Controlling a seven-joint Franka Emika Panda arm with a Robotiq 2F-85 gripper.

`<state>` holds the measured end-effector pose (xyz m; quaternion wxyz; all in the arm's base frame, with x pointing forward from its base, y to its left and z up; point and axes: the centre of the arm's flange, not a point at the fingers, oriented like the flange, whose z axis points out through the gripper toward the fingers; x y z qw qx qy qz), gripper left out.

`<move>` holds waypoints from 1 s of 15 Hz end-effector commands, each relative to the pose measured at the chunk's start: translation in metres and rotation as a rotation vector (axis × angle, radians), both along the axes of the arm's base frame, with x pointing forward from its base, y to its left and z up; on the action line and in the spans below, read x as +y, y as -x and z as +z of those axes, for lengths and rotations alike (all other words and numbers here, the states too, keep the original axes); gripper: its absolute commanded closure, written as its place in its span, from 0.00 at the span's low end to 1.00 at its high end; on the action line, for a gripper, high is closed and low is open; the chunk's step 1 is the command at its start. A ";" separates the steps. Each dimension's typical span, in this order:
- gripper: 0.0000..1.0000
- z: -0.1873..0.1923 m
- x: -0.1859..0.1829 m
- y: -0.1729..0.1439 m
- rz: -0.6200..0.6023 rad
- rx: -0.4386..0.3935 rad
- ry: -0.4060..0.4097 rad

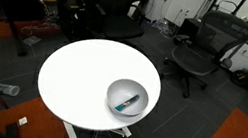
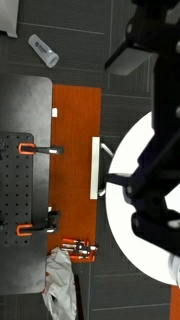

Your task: Take the pen out of the bowl and place it on the table

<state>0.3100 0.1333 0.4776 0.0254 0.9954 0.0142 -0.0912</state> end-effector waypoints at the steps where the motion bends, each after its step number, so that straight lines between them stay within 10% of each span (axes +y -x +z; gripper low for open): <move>1: 0.00 0.000 0.000 0.000 0.000 0.000 0.000; 9: 0.00 0.000 0.000 0.000 0.000 0.000 0.000; 15: 0.00 0.009 -0.021 -0.027 -0.037 -0.148 0.082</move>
